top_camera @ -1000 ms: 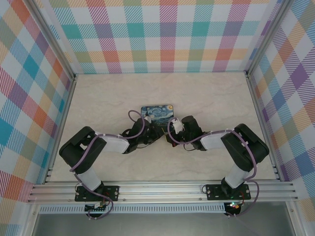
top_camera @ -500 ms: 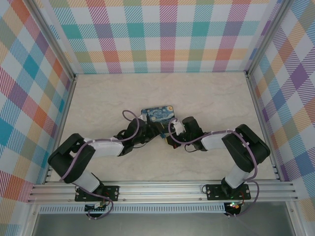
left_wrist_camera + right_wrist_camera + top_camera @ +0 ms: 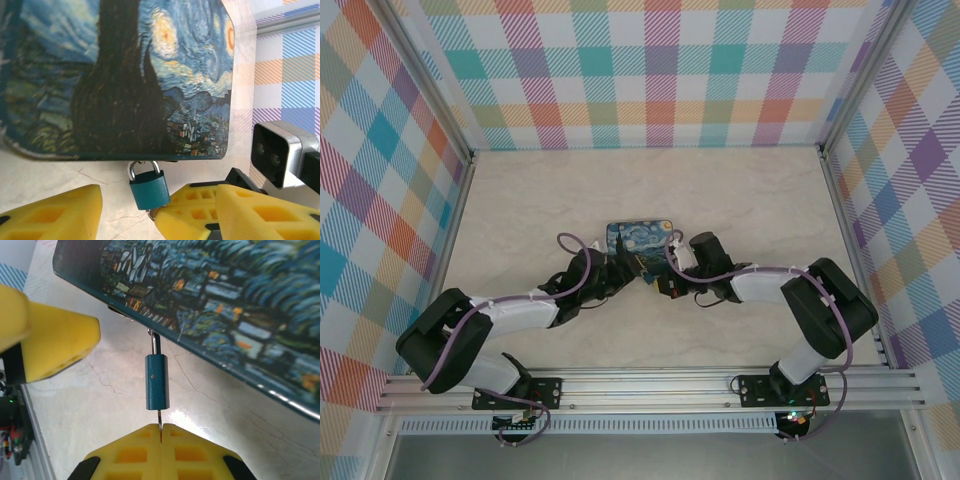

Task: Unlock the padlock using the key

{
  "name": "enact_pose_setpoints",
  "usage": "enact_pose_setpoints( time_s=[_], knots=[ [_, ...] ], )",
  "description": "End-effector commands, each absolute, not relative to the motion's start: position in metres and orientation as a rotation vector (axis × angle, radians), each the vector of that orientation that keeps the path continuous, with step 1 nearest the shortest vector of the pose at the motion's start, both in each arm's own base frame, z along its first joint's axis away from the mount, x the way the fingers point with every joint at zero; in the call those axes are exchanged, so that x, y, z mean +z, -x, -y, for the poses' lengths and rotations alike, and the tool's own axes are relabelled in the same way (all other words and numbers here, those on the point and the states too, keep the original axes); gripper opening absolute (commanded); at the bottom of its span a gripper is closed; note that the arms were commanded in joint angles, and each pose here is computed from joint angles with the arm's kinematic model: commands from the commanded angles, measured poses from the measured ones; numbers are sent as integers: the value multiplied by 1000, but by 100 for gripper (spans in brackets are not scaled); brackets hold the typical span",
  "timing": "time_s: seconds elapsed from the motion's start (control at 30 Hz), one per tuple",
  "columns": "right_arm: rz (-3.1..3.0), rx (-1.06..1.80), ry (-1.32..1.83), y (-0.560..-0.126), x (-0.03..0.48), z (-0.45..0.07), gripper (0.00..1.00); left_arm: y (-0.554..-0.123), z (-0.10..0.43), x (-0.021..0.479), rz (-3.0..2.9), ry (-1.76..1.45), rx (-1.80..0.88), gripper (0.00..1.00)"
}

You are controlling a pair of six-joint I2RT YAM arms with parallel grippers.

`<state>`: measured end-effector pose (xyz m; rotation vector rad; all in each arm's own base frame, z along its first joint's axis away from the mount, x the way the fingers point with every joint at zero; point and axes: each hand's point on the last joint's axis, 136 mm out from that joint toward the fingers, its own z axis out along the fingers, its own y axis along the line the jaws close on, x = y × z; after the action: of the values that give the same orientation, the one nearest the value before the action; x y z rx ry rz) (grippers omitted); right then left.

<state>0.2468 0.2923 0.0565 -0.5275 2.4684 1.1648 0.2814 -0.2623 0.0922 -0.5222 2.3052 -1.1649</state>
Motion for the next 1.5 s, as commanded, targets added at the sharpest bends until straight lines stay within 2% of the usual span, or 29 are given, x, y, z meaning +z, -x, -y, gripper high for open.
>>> enact_pose_setpoints(
  time_s=[0.0, 0.2, 0.7, 1.13, 1.33, 1.47],
  knots=[
    [-2459, 1267, 465, -248, 78, -301, 0, -278, 265, 94, -2291, 554, -1217, 58],
    [-2490, 1302, 405, -249, 79, -304, 0, -275, 278, 89, -2289, 574, -1286, 49],
    [-2539, 1329, 353, -244, 74, -307, 0, -278, 295, 73, -2293, 617, -1310, 38],
    [-2549, 1361, 320, -244, 74, -313, 0, -279, 307, 68, -2279, 656, -1372, 33],
    [-2563, 1380, 265, -245, 75, -314, 0, -280, 306, 68, -2273, 663, -1365, 28],
    [-2564, 1402, 215, -246, 78, -315, 0, -279, 307, 68, -2277, 665, -1369, 31]
  ],
)
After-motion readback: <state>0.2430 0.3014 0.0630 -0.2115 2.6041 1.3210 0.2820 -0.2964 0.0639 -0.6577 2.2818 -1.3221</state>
